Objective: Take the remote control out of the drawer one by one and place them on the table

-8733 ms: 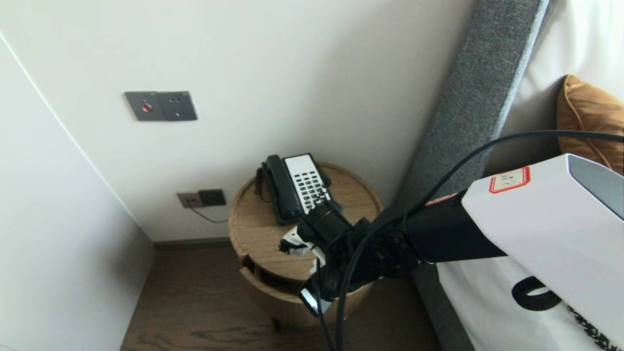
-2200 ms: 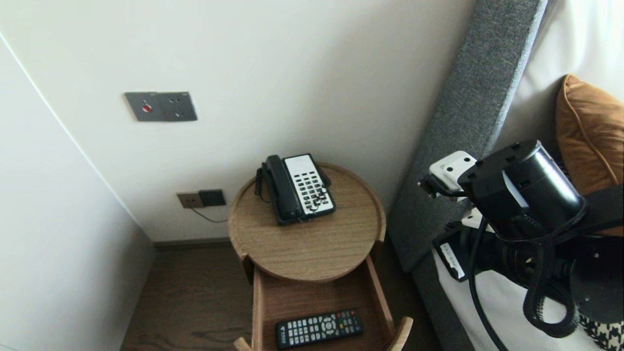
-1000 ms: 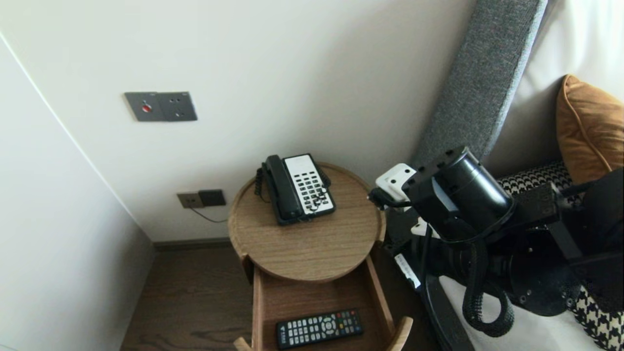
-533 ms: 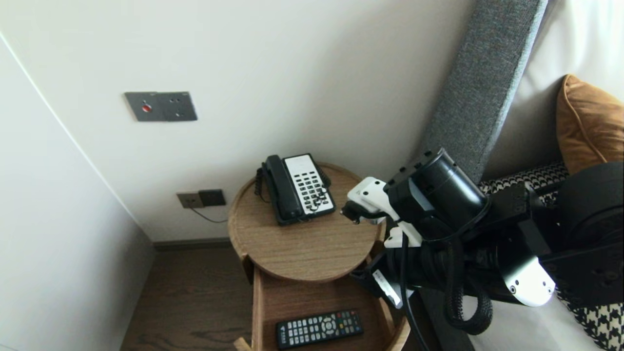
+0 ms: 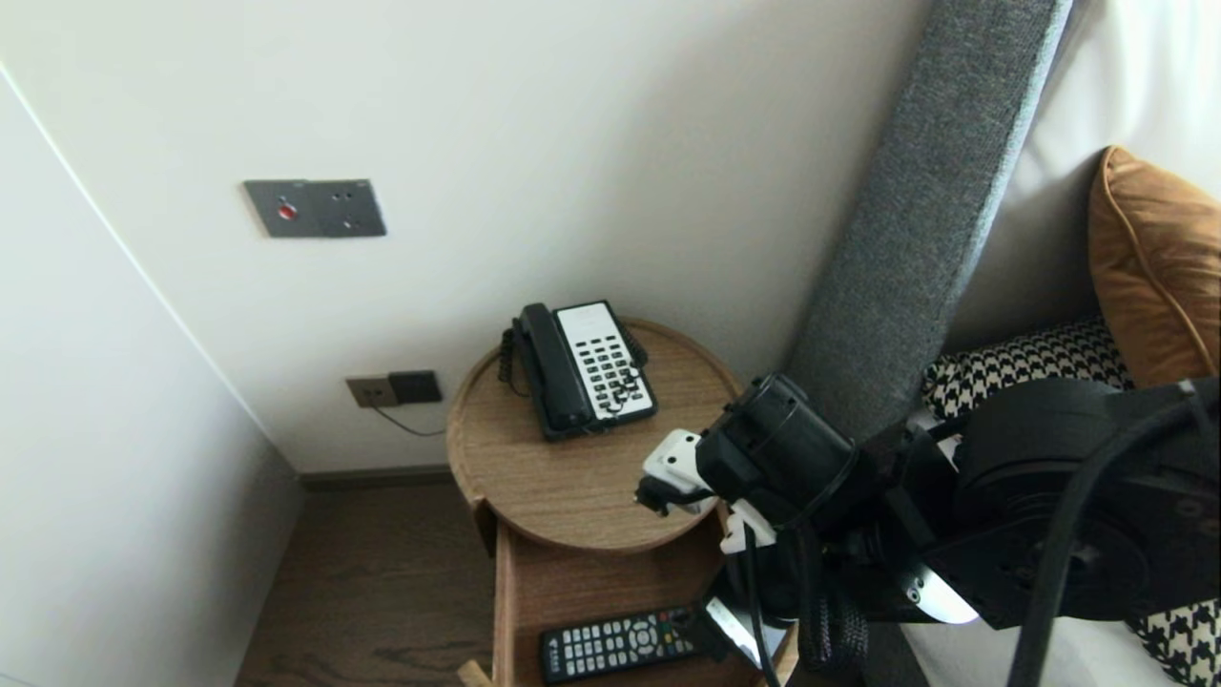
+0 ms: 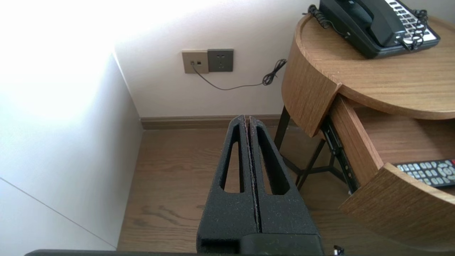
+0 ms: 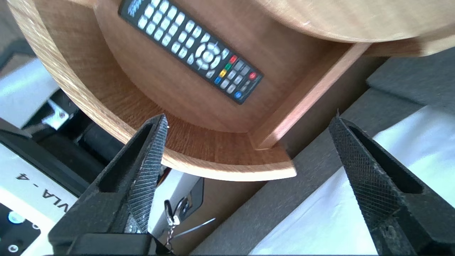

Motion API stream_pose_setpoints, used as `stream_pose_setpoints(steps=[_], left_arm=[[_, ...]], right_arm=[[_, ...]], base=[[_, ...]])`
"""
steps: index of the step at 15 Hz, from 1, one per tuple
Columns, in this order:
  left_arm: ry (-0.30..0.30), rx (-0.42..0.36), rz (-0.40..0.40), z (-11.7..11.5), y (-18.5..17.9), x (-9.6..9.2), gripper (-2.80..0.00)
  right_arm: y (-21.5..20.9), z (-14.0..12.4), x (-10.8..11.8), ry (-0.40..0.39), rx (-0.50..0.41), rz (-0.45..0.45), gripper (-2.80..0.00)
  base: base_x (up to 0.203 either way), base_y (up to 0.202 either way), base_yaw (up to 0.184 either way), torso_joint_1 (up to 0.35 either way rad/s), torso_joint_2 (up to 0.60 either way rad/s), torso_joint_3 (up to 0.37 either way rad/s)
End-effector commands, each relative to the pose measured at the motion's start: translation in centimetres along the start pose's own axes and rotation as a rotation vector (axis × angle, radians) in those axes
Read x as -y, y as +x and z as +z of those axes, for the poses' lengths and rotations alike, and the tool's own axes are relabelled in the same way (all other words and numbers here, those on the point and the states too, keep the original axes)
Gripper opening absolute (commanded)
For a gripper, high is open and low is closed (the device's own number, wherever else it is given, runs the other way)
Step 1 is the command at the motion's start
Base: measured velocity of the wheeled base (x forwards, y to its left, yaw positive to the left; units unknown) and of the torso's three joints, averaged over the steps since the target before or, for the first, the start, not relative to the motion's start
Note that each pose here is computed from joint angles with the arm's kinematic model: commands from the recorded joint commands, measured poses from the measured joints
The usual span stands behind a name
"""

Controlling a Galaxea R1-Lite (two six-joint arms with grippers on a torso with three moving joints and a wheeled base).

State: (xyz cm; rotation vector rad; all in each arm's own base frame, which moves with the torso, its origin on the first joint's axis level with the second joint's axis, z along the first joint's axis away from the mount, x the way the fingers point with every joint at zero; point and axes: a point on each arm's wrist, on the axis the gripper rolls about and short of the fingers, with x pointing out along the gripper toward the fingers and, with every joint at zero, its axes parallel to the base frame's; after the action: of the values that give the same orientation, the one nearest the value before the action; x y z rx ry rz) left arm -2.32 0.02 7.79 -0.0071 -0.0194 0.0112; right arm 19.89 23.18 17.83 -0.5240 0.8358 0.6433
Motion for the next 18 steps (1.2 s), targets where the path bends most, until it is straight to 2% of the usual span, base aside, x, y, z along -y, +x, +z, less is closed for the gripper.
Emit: stream_pose_setpoints(steps=[1, 5, 10, 18], left_arm=[[0.009, 0.001, 0.000, 0.0, 0.0, 0.0, -2.80], [0.007, 0.001, -0.002, 0.0, 0.0, 0.0, -2.80], [0.007, 0.000, -0.002, 0.0, 0.0, 0.0, -2.80], [0.007, 0.001, -0.002, 0.0, 0.0, 0.0, -2.80]], right_arm=[[2.1, -0.3, -0.4, -0.013, -0.061, 0.011, 0.00], [4.3, 0.4, 0.1, -0.020, -0.089, 0.051, 0.00], [5.8, 0.6, -0.4, -0.032, -0.115, 0.074, 0.00], [6.1, -1.1, -1.7, -0.094, -0.177, 0.095, 0.00]], base=[[0.000, 0.000, 0.000, 0.000, 0.00, 0.000], [0.000, 0.000, 0.000, 0.000, 0.00, 0.000], [0.000, 0.000, 0.000, 0.000, 0.00, 0.000], [0.000, 0.000, 0.000, 0.000, 0.00, 0.000]])
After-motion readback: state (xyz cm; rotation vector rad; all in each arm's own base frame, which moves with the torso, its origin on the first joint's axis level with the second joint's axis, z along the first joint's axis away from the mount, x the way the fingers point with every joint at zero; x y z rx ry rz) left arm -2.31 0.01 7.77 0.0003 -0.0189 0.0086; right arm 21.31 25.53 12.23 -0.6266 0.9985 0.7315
